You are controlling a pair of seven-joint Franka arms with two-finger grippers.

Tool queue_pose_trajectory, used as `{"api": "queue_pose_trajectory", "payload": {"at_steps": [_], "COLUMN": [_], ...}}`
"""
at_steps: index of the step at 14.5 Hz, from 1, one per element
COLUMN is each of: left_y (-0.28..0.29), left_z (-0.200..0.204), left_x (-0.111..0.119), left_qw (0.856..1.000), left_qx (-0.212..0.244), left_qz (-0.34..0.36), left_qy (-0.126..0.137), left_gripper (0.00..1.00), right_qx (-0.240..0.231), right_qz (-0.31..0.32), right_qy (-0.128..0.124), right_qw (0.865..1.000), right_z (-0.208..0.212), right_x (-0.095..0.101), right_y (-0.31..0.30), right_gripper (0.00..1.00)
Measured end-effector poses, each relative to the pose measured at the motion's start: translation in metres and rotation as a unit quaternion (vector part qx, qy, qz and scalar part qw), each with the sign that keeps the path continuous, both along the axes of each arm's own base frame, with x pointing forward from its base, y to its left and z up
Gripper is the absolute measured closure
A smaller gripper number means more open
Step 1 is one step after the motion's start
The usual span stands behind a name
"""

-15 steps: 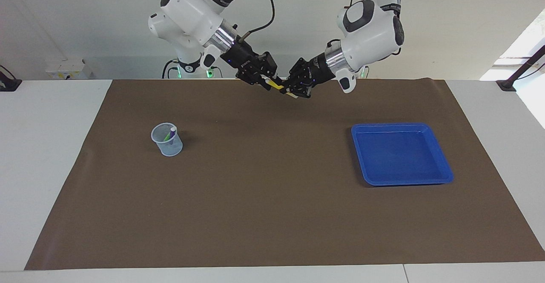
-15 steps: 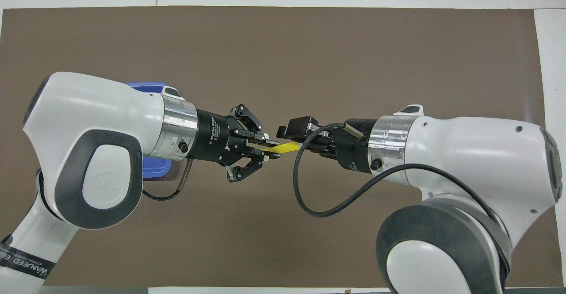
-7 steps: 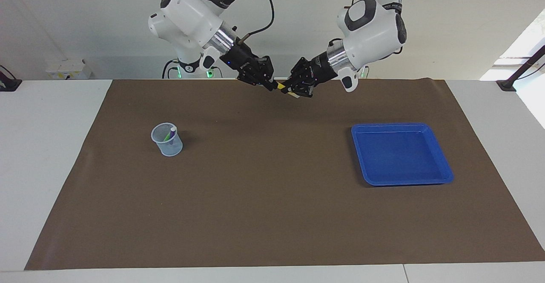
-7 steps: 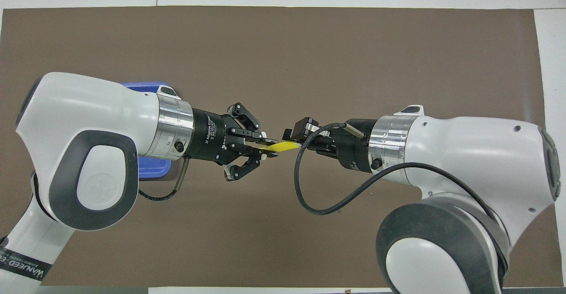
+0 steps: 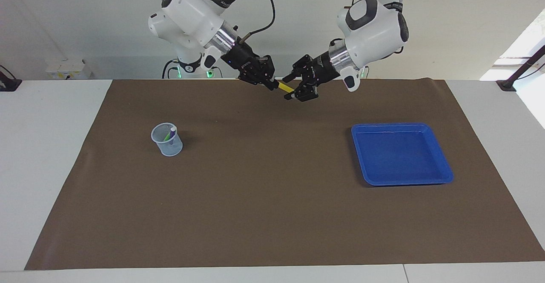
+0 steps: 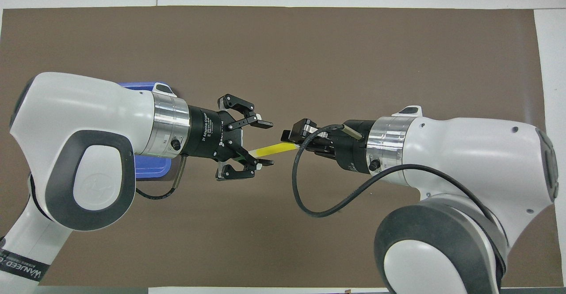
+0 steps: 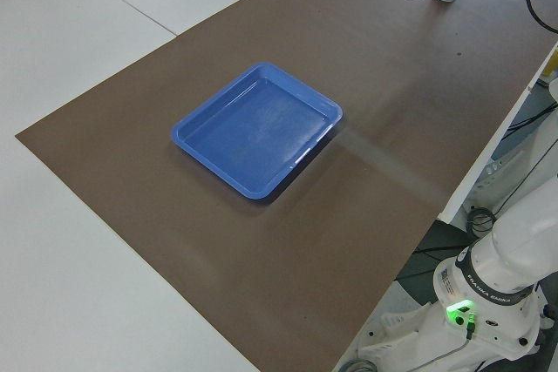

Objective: Transfer and insert pens with both arms
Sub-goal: 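Grasp the yellow pen with the right gripper, open the left gripper, then insert the yellow pen into the clear cup with the right gripper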

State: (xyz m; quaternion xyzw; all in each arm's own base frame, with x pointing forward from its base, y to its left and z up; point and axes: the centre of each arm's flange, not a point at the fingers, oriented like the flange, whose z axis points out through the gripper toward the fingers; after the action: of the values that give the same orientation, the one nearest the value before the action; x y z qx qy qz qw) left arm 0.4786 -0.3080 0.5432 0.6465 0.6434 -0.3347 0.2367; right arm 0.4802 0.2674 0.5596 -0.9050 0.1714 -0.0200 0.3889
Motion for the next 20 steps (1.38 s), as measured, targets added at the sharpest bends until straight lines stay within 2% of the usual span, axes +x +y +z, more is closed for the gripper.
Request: {"api": "queue_pose_trajectory", "payload": {"at_steps": [1, 2, 6, 9, 12, 13, 15, 16, 17, 20], "left_y": [0.001, 0.002, 0.005, 0.005, 0.008, 0.01, 0.014, 0.018, 0.024, 0.046], "left_z": [0.0, 0.001, 0.009, 0.011, 0.012, 0.013, 0.013, 0.012, 0.01, 0.003], "left_x": [0.0, 0.001, 0.001, 0.001, 0.005, 0.006, 0.009, 0.011, 0.014, 0.02], "left_qw": [1.0, 1.0, 0.999, 0.999, 0.999, 0.999, 0.998, 0.997, 0.994, 0.976], "left_qx": [0.005, 0.013, 0.03, 0.031, 0.03, 0.03, 0.032, 0.042, 0.058, 0.089], "left_qz": [-0.002, -0.005, -0.01, -0.009, -0.001, 0.001, 0.005, -0.004, -0.023, -0.119], "left_qy": [-0.004, -0.011, -0.032, -0.035, -0.042, -0.043, -0.046, -0.06, -0.085, -0.159], "left_gripper": [0.1, 0.01, 0.0, 0.0, 0.0, 0.0, 0.0, 0.0, 0.0, 0.0], "right_qx": [-0.006, -0.02, -0.081, -0.139, -0.214, -0.249, -0.322, -0.337, -0.344, -0.347], "right_qz": [0.003, 0.013, 0.083, 0.153, 0.241, 0.275, 0.351, 0.368, 0.374, 0.37], "right_qy": [0.0, -0.001, -0.018, -0.035, -0.081, -0.097, -0.111, -0.109, -0.104, -0.094], "right_qw": [1.0, 1.0, 0.993, 0.978, 0.943, 0.923, 0.872, 0.86, 0.855, 0.857], "right_z": [0.0, -0.001, 0.012, 0.021, 0.024, 0.02, 0.011, 0.007, 0.003, -0.012], "right_x": [0.0, 0.001, 0.017, 0.03, 0.044, 0.047, 0.05, 0.05, 0.05, 0.045], "right_y": [-0.001, -0.005, -0.046, -0.103, -0.19, -0.214, -0.238, -0.242, -0.247, -0.268], "right_gripper": [0.83, 0.83, 0.83, 0.83, 0.83, 0.83, 0.83, 0.83, 0.83, 0.83]}}
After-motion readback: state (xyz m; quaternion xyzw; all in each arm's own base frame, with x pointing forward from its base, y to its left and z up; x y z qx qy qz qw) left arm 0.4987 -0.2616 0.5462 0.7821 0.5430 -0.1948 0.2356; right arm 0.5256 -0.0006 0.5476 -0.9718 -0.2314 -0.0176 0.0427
